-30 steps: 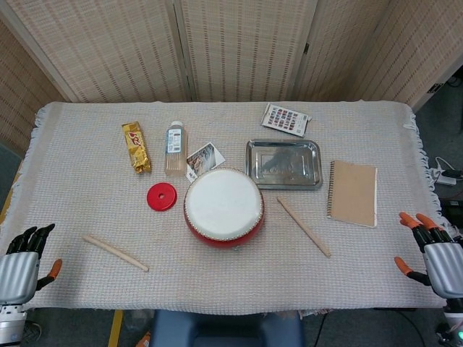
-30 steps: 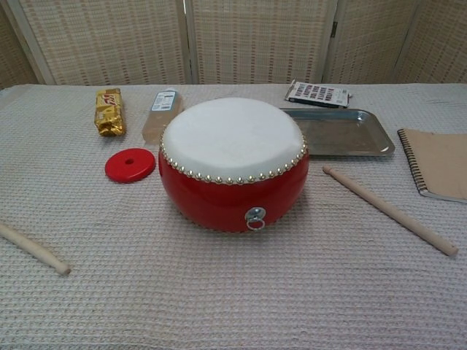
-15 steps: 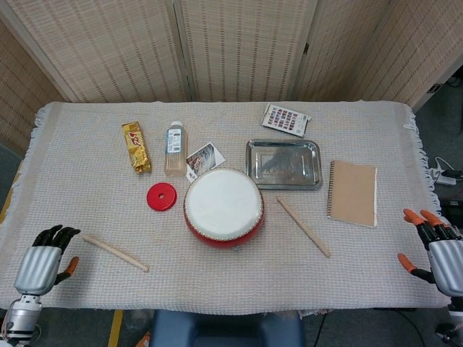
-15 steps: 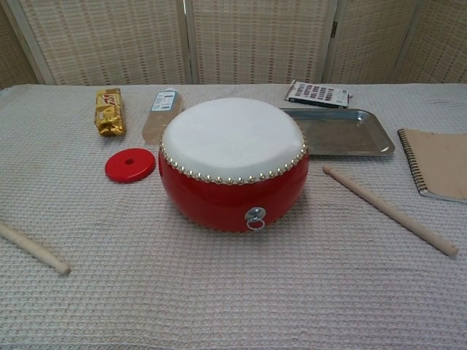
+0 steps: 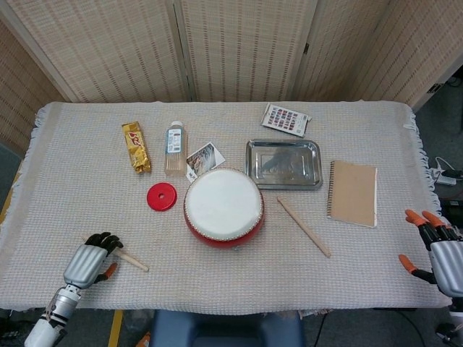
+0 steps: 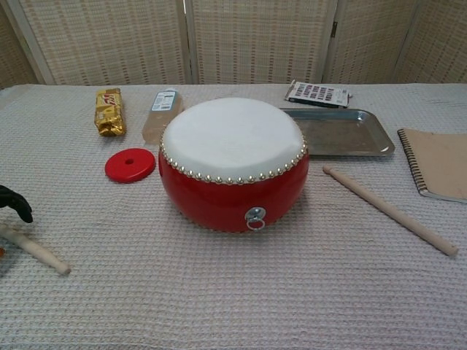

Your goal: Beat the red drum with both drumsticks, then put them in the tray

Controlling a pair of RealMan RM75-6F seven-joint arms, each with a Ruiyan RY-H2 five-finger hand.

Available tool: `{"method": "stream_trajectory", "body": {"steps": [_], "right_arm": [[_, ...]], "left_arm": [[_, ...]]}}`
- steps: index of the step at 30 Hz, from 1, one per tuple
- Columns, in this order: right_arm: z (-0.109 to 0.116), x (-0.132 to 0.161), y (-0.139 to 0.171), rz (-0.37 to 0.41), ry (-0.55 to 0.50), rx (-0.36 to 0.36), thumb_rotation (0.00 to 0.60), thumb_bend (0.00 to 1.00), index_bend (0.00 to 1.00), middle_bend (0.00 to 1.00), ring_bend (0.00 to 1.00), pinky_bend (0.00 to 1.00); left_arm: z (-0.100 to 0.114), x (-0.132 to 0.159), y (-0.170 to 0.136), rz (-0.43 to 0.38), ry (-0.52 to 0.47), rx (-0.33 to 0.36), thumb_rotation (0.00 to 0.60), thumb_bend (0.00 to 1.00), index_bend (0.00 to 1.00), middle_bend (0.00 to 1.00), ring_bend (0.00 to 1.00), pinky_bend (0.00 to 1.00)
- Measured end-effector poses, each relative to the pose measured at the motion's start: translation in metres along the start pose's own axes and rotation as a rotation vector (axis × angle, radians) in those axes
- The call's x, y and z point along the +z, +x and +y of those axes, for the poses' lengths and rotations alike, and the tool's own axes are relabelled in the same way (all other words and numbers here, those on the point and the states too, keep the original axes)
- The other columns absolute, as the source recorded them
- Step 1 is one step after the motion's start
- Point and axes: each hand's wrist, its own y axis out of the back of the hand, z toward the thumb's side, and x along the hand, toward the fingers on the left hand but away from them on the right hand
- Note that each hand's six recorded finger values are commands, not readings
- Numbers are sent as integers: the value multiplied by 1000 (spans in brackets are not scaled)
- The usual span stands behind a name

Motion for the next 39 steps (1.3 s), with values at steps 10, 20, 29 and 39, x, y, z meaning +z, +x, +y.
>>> {"method": "stream_trajectory", "body": {"steps": [10,20,29,39], "right_arm": [[0,0,1,-5,-3,1,600,172,119,225,78,246],[-1,0,1,-6,-8,7,600,172,119,225,78,246],[1,-1,2,-9,-10,4,600,172,120,225,78,246],[0,2,2,-6,-10,9,600,171,120,225,78,246]], "left_arm": [[-14,7,12,4,-6,-5,600,377,439,228,141,178],[-21,12,22,7,-17,-20,600,388,504,238,143,178],[-17,14,22,14,-193,11,600,403,586,324,202,188],[5,7,12,42,-858,87,600,402,581,406,271,245]]}}
